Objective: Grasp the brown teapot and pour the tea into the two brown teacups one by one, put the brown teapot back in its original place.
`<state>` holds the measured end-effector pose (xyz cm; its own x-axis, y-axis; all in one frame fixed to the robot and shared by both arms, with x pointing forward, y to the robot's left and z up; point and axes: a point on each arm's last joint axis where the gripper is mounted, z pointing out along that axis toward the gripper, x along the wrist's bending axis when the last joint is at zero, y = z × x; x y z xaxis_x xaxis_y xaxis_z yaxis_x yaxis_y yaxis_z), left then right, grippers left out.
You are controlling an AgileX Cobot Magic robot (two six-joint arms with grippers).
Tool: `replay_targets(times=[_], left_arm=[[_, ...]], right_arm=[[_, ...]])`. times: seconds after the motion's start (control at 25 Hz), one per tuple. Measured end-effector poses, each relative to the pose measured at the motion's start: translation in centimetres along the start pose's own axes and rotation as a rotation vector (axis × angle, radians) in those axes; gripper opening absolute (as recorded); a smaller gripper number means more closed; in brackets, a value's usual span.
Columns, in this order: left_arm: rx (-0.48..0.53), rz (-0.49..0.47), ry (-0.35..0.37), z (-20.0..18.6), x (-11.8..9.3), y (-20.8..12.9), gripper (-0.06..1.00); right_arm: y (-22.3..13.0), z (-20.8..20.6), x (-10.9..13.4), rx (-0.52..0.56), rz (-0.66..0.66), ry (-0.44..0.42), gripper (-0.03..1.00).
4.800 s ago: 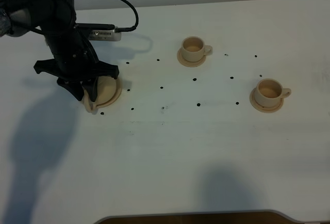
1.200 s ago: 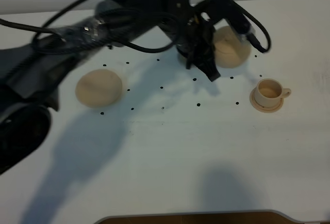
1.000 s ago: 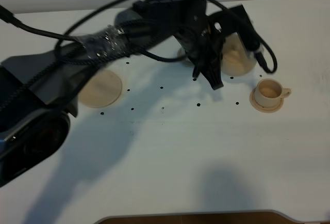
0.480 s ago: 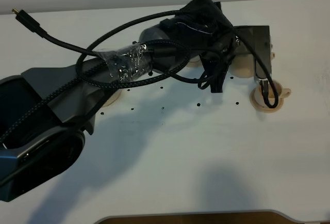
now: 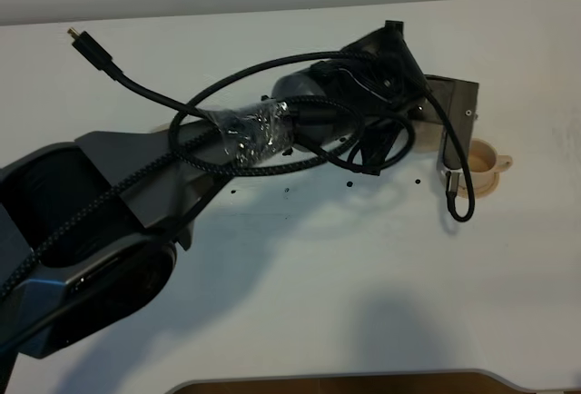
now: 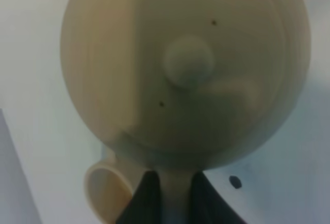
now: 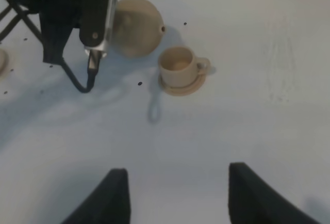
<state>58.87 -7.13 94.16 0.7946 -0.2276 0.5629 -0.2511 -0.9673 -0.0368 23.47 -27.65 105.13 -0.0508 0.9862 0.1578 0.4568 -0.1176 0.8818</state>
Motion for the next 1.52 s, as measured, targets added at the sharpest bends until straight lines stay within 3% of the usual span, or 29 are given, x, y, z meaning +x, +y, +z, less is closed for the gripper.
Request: replay_targets(times=[0.56, 1.2, 1.52], left_arm=[[0.055, 0.143, 0.096, -0.7, 0.0, 1.0, 0.14], [0.064, 0.190, 0.121, 0.1, -0.2, 1.3, 0.14], [0.073, 0.260, 0.135, 0.8, -0.4, 1.4, 0.14]], right_arm=[[0.0, 0.0, 0.0, 0.000, 0.000, 0.000, 0.45], [0.0, 0.0, 0.0, 0.000, 0.000, 0.000, 0.45], [0.0, 0.0, 0.0, -0.001, 0.000, 0.000, 0.45]])
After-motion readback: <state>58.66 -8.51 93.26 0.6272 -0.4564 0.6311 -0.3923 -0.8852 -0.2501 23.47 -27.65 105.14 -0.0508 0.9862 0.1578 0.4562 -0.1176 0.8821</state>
